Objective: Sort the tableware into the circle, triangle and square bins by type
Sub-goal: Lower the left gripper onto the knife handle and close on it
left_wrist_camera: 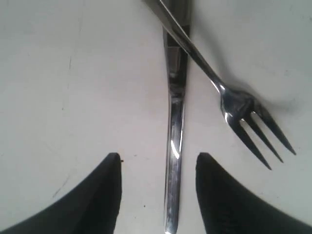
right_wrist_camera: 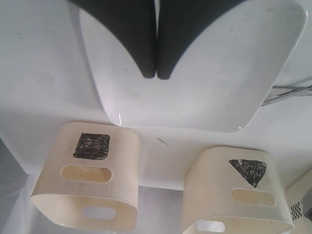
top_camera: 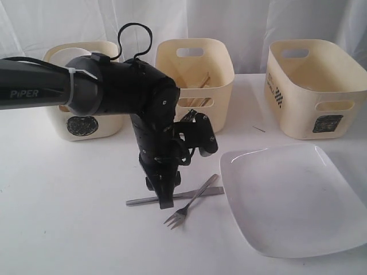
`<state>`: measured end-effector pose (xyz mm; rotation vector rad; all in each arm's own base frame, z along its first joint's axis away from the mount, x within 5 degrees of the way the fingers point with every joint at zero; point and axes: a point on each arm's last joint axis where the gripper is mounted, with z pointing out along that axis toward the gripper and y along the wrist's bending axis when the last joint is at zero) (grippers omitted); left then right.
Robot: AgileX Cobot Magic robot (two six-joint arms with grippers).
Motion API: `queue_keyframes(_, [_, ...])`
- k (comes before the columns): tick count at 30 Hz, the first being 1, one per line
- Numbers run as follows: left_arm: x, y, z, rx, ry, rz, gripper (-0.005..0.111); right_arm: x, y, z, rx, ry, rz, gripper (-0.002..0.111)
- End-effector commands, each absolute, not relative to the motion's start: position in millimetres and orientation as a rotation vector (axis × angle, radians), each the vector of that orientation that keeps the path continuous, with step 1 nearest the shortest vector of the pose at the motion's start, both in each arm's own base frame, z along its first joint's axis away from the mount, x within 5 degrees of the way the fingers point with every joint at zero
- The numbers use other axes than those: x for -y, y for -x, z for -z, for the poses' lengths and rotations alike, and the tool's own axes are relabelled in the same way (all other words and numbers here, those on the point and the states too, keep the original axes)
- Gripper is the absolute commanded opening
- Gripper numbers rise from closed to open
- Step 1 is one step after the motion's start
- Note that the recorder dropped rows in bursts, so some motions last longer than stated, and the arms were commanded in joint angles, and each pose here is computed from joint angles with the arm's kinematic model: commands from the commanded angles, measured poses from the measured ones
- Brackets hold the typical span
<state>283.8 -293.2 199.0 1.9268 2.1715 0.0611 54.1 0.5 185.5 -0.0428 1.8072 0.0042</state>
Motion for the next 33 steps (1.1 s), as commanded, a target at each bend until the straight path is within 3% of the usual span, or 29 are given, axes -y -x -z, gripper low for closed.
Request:
queue_keyframes(1, [291.8,-282.0,-196.9,-2.214,-1.919,0.041,0.052,-0.5,-54.1,-184.7,-1.799,0.037,-0.007,0.000])
queue_keyframes(10, [276.9,-296.4,-199.6,-2.239,-1.863,0.369,0.052,-0.5,-54.1,-184.7,-1.799,0.037,-0.007,0.000])
queue_keyframes(20, [262.2,-293.9,-161.2,-2.285,-1.935,0.291,0.052,-0.5,-54.1,-184.7,-1.799,0.037,-0.007,0.000])
queue_keyframes(33, [256.1,-304.7,-160.5,-2.222,-1.941,0.171,0.052,-0.5,-54.1,-184.7,-1.799,0.037,-0.007,0.000])
